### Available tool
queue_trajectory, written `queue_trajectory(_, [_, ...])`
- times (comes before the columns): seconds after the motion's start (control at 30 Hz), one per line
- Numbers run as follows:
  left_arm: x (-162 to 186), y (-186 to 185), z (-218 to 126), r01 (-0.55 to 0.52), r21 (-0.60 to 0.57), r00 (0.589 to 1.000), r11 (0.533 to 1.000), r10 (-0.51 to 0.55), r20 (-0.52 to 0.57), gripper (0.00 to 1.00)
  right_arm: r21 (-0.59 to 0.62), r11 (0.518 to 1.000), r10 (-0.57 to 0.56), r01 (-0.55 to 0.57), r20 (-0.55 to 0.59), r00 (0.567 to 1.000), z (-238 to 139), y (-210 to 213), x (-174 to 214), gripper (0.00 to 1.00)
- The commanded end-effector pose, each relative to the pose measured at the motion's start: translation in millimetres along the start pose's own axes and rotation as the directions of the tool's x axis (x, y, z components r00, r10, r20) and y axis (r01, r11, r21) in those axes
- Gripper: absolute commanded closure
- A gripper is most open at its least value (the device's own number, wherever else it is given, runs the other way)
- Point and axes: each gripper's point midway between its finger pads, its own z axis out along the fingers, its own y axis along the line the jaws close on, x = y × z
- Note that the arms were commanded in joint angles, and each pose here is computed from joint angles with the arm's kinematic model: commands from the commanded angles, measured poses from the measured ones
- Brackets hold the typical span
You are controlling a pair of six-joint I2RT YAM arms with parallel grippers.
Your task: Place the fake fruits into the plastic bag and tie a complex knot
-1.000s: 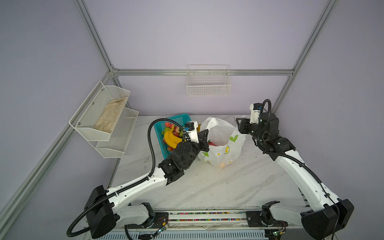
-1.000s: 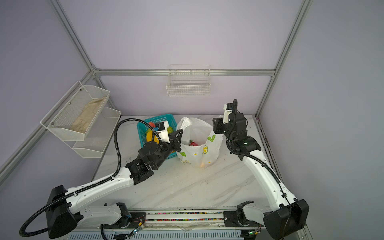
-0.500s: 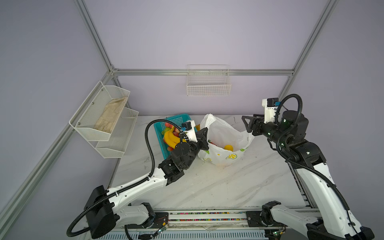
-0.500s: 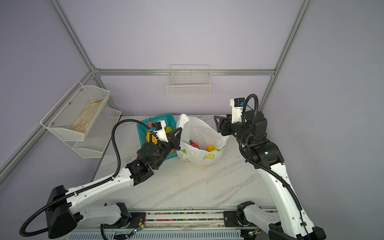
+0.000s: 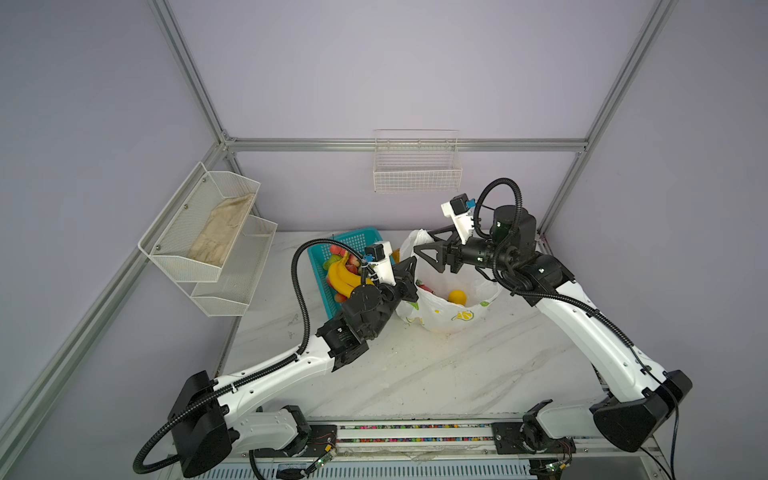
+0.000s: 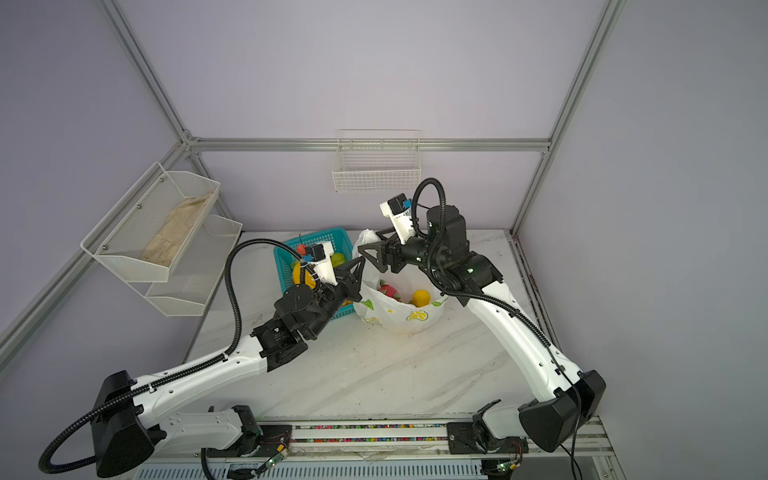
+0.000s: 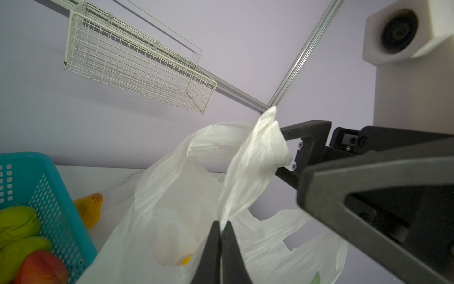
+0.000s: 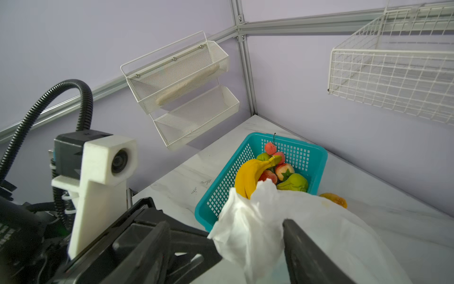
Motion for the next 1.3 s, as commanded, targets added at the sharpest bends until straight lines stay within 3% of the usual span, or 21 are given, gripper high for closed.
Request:
queue_trajectory(0.0, [-15.3, -3.0, -7.0, 0.006, 0.02, 0.999, 1.0, -0.007, 0.042, 1.0, -0.057, 0.991, -0.113, 0.12, 0.106, 0.988, -8.5, 18.0, -31.9, 0.39])
queue_trajectory(0.23, [-14.6, -4.0, -6.7, -0.002, 0.024, 0.999, 1.0, 0.001, 0.036, 1.0, -0.046, 0.993, -0.109, 0.113, 0.075, 0.991, 5.9, 5.2, -17.3, 0.82])
queue_trajectory(0.4, [-12.1, -9.4, -6.9, -0.027, 0.056, 0.999, 0.998, 0.026, 0.025, 1.0, 0.056, 0.993, -0.105, 0.101, 0.069, 0.992, 6.2, -12.9, -15.6, 1.0])
queue_trajectory(0.5, [-8.9, -14.1, -9.4, -0.076, 0.091, 0.997, 0.993, 0.075, 0.016, 1.0, 0.111, 0.988, -0.118, 0.109, 0.072, 0.99, -0.3, -20.1, -18.7, 1.0])
queue_trajectory(0.63, [-1.9, -23.9, -16.5, -0.185, 0.18, 0.982, 0.966, 0.189, -0.006, 0.63, 0.114, 0.987, -0.119, 0.109, 0.084, 0.989, -15.5, -23.6, -21.6, 1.0])
queue_trajectory(0.77, [-1.6, -27.5, -29.6, -0.306, 0.263, 0.945, 0.915, 0.326, -0.037, 0.45, 0.083, 0.992, -0.104, 0.097, 0.087, 0.991, -28.3, -25.8, -20.8, 1.0])
queue_trajectory(0.9, [-10.1, -24.6, -43.6, -0.447, 0.305, 0.868, 0.841, 0.49, -0.08, 0.27, 0.007, 0.995, -0.099, 0.099, 0.094, 0.991, -33.2, -11.9, -23.0, 1.0])
queue_trajectory(1.1, [-38.9, -24.3, -56.1, -0.588, 0.349, 0.747, 0.73, 0.656, -0.112, 0.14, -0.188, 0.98, -0.053, 0.067, 0.079, 0.995, -33.4, 19.1, -23.8, 1.0])
queue_trajectory(1.27, [-62.7, -26.7, -55.2, -0.626, 0.382, 0.705, 0.68, 0.703, -0.096, 0.1, -0.255, 0.964, -0.047, 0.07, 0.095, 0.994, -41.2, 35.0, -27.4, 1.0])
